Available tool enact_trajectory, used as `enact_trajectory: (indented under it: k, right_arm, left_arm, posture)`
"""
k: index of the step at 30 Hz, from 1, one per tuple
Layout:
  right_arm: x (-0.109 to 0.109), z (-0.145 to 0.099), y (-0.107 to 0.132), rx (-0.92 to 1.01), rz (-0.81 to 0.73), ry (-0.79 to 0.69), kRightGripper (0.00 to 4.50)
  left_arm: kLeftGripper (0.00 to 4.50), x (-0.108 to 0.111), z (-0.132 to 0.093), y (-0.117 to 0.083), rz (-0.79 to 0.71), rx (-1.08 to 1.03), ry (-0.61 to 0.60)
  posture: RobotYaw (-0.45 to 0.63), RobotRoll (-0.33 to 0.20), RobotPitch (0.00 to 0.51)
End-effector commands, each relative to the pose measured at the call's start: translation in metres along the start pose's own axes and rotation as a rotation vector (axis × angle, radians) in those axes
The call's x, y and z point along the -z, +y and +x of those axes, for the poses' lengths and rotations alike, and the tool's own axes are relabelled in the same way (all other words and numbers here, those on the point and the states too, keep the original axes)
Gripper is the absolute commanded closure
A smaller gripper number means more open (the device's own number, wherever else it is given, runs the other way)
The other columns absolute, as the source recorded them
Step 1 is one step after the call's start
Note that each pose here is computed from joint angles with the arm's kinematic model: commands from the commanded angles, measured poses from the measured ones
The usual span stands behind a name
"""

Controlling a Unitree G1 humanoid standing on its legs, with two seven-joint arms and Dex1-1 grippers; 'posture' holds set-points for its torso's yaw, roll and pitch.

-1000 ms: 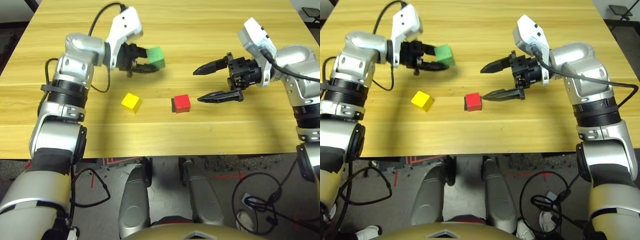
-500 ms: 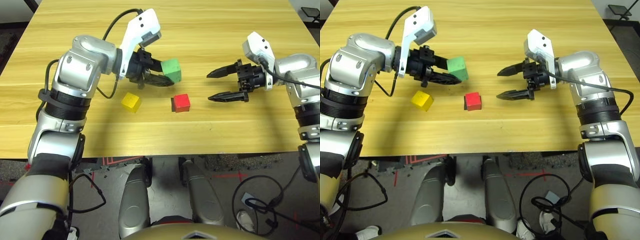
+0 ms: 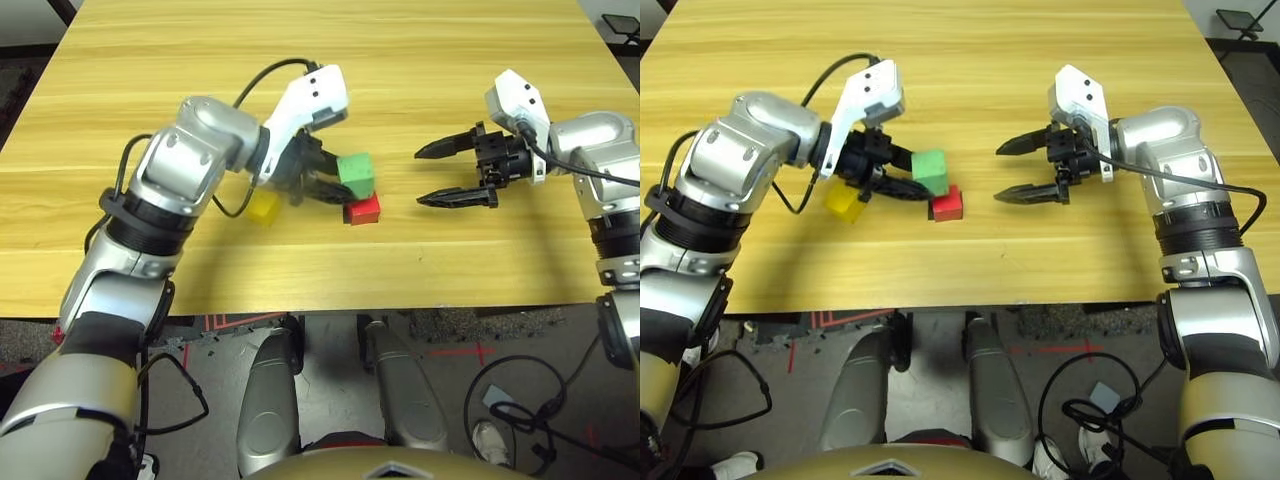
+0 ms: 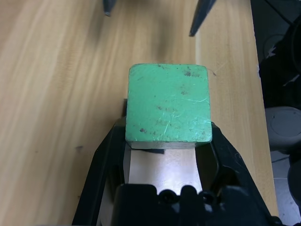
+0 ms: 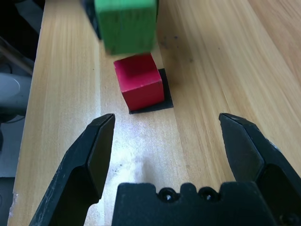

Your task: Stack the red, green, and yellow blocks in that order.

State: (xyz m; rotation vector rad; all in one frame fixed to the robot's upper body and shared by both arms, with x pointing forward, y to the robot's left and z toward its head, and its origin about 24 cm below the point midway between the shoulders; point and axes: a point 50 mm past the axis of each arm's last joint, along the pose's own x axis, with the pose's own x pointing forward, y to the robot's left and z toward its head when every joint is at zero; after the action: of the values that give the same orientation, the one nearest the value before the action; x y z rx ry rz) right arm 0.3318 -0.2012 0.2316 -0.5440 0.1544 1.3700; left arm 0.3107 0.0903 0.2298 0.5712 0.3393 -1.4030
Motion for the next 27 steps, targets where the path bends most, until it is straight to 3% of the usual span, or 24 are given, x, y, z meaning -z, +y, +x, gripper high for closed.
enact_trajectory:
  k: [1,13,27]
  right_arm:
    - [0.0,-0.004,0.004,0.002,-0.001,-0.007,0.0]
    - [0.0,-0.003,0.007,0.002,0.006,-0.013,0.0]
    - [0.0,-0.004,0.008,0.013,0.01,-0.014,0.0]
  left_arm:
    - [2.41,-0.004,0.007,-0.008,0.029,0.033,-0.01]
    - [2.41,0.002,0.009,0.001,0.029,-0.024,0.01]
    - [2.41,0.001,0.017,-0.002,0.025,-0.003,-0.006]
  posture:
    - [-0.1,-0.068,0.296]
    - [-0.11,-0.065,0.302]
    - [-0.12,-0.061,0.307]
